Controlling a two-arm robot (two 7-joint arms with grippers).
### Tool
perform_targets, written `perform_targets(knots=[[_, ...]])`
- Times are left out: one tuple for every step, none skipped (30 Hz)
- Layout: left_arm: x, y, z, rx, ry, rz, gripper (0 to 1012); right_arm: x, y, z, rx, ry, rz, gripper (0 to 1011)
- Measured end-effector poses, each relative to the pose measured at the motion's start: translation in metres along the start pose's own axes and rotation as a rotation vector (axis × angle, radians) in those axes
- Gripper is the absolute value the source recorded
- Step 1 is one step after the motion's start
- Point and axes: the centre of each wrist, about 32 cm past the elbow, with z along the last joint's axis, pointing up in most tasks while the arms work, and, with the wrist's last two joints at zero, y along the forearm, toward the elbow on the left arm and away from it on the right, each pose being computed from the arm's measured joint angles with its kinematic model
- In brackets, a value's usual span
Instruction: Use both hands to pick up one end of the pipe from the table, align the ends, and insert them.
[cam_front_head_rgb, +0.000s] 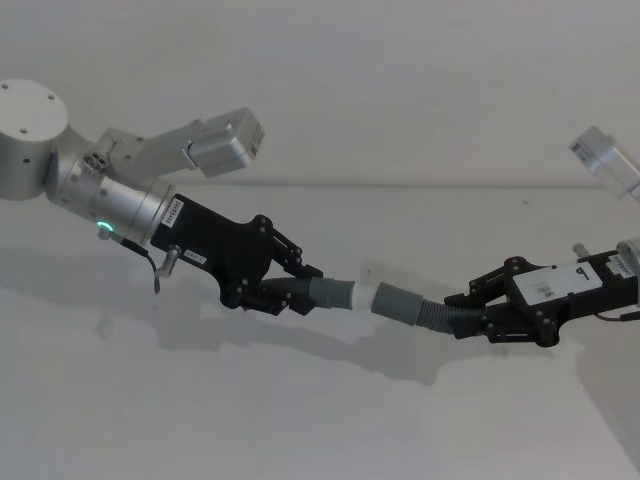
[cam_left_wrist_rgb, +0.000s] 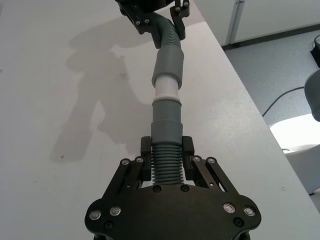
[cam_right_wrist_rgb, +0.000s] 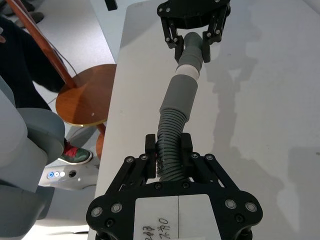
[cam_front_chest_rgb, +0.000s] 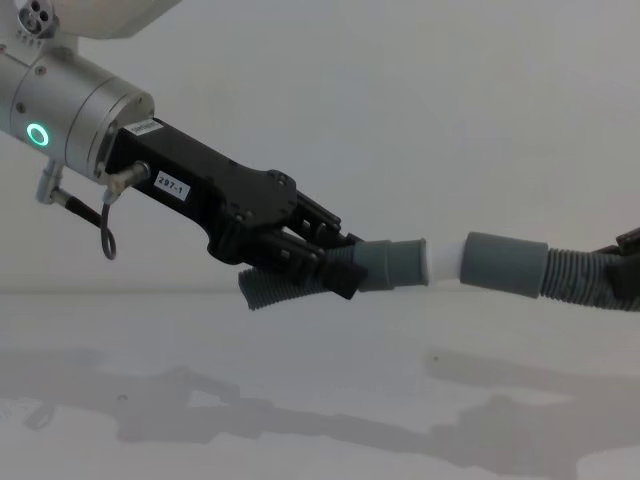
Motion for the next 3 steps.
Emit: perform_targets(knots=[[0.0,0.0,0.0,0.0,0.0,0.0,342,0.0,0.0,0.0,0.0,0.0,0.0,274],[0.0,0.0,0.0,0.0,0.0,0.0,342,0.0,0.0,0.0,0.0,0.0,0.0,274],[0.0,0.0,0.0,0.0,0.0,0.0,342,0.0,0.0,0.0,0.0,0.0,0.0,274]])
